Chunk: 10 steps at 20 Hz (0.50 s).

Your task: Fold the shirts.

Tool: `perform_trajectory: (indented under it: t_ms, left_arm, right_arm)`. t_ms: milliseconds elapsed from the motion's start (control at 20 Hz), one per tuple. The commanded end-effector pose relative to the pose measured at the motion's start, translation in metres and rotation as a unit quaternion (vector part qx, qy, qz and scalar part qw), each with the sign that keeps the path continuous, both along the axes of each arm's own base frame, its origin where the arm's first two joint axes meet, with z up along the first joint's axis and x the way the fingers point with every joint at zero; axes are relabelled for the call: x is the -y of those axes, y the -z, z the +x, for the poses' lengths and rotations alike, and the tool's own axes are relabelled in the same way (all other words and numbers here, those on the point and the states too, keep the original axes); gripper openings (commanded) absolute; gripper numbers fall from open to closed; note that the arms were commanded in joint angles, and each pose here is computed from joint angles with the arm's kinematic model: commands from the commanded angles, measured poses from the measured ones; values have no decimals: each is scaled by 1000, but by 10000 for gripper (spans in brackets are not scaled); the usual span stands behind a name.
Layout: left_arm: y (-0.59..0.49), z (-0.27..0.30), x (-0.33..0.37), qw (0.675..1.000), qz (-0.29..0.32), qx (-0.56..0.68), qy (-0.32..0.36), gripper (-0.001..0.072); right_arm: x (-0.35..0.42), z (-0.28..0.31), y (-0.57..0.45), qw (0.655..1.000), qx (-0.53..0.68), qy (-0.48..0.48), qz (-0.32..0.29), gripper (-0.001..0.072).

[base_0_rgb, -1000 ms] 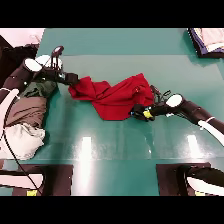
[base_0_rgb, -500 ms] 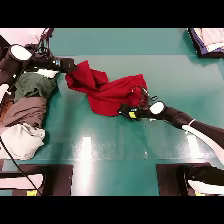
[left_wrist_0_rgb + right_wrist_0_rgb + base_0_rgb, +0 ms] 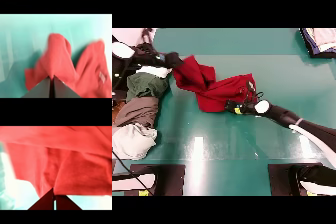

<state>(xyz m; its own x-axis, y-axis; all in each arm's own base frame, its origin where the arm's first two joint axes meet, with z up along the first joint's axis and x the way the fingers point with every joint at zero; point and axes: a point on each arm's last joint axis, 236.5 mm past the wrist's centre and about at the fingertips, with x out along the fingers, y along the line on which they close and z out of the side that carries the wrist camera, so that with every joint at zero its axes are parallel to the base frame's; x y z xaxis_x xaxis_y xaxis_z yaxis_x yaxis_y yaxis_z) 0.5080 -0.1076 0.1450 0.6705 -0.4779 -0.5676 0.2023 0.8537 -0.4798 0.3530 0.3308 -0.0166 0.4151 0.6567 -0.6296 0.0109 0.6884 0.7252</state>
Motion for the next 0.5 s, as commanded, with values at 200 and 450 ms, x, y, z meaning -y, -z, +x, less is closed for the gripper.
perform_trajectory:
  t_ms: [200, 450]
  left_arm:
    - [-136, -40, -112, 981, -5, 135, -142, 26]
    - [-152, -79, -89, 986, 2, 128, -103, 26]
  right_arm:
    - [135, -19, -175, 989, 144, 20, -21, 12]
    - [227, -41, -226, 974, 187, 122, -40, 12]
